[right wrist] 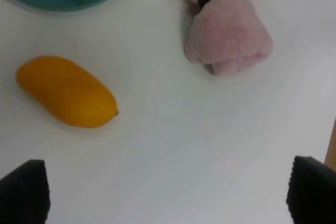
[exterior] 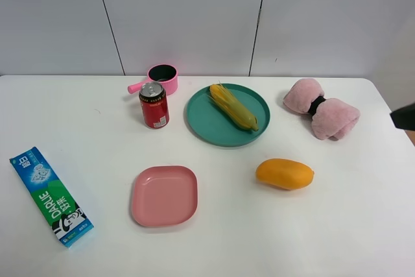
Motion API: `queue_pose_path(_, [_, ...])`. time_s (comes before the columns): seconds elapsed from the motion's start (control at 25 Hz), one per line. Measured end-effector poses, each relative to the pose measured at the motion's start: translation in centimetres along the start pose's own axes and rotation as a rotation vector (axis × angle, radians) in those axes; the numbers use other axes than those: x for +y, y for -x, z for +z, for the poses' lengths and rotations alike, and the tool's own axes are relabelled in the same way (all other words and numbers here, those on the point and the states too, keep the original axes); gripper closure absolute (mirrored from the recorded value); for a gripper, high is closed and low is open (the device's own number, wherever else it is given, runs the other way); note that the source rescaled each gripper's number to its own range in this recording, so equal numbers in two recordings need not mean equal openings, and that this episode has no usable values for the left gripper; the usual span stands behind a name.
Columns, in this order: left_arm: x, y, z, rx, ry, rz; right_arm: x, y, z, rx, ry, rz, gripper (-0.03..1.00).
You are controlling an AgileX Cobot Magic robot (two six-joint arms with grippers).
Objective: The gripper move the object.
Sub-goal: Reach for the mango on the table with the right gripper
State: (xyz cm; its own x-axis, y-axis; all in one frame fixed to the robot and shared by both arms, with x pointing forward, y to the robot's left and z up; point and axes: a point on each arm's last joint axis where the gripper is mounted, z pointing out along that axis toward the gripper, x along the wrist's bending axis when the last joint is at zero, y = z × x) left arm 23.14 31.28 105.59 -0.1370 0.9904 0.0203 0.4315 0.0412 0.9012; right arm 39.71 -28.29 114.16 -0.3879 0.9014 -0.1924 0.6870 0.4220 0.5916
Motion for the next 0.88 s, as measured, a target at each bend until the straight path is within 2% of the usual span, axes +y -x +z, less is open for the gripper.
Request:
queue_pose_path(0.16, [0.0, 0.0, 0.0, 0.000, 0.000, 0.000, 3.7, 1.1, 3.9, 0.067, -0.120, -0.102, 0.06])
queue_pose_path(0.28, [0.0, 0.0, 0.0, 0.000, 0.000, 0.000, 5.7, 1.0, 6.6, 0.127, -0.200, -0.172, 0.06])
queue_pose_path(0.6, [0.0, 0.0, 0.0, 0.001, 0.000, 0.000, 7.8, -3.1, 11.6, 0.259, -0.292, -0.427, 0.06])
queue_pose_path(0.88, [0.0, 0.0, 0.0, 0.001, 0.000, 0.000, 7.8, -5.1, 15.1, 0.291, -0.382, -0.514, 0.06])
